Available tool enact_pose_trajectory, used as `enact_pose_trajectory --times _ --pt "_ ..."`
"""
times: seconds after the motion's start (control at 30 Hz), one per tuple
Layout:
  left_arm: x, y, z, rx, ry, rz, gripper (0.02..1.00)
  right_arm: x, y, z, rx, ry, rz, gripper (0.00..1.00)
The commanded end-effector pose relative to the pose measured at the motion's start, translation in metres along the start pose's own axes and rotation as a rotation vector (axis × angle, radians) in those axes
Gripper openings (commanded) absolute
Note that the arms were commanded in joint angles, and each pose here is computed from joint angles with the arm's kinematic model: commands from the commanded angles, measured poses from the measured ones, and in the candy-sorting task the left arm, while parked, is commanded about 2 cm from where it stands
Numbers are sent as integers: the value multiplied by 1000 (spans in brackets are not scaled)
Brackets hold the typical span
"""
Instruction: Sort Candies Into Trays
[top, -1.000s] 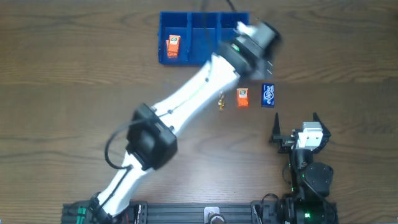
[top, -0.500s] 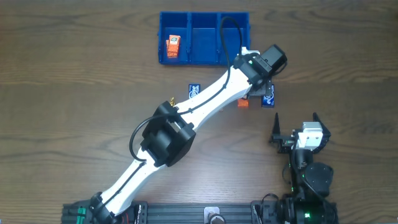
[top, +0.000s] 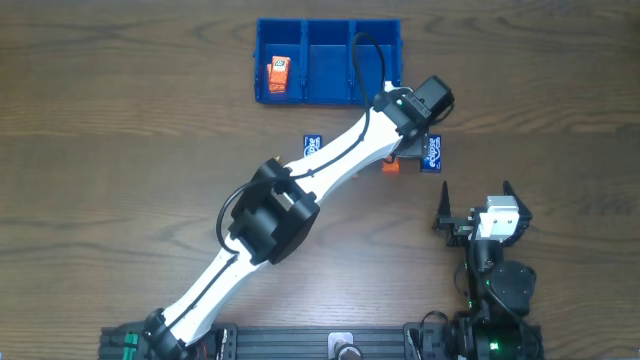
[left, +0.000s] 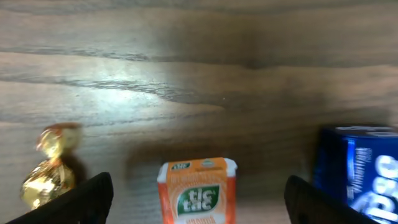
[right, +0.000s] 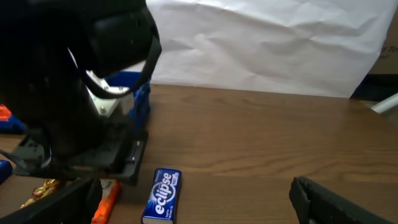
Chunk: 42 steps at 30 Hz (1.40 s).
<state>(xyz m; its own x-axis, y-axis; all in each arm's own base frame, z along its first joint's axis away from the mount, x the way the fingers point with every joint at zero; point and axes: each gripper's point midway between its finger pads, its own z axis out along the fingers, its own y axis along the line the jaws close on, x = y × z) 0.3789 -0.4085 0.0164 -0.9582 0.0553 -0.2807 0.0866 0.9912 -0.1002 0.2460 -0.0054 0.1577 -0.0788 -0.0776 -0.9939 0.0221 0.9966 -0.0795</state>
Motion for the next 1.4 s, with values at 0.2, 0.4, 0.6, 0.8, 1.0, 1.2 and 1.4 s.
enact_pose_trajectory --times 0.2,0.4,0.6,0.8,1.0,1.2,1.4 --pt "5 10 19 -14 41 36 844 1 0 0 -2 0 -8 1000" --pt "15 11 30 -18 78 30 755 1 0 0 -2 0 -8 1000" --pt "19 9 31 -15 89 21 450 1 0 0 -2 0 -8 1000" --pt "23 4 31 -3 99 20 323 1 0 0 -2 0 -8 1000" --pt "23 3 30 0 96 21 286 1 0 0 -2 0 -8 1000" --pt "-10 0 -6 40 5 6 268 1 0 0 -2 0 -8 1000" --pt "-84 32 -103 83 -203 -23 266 1 0 0 -2 0 -8 1000"
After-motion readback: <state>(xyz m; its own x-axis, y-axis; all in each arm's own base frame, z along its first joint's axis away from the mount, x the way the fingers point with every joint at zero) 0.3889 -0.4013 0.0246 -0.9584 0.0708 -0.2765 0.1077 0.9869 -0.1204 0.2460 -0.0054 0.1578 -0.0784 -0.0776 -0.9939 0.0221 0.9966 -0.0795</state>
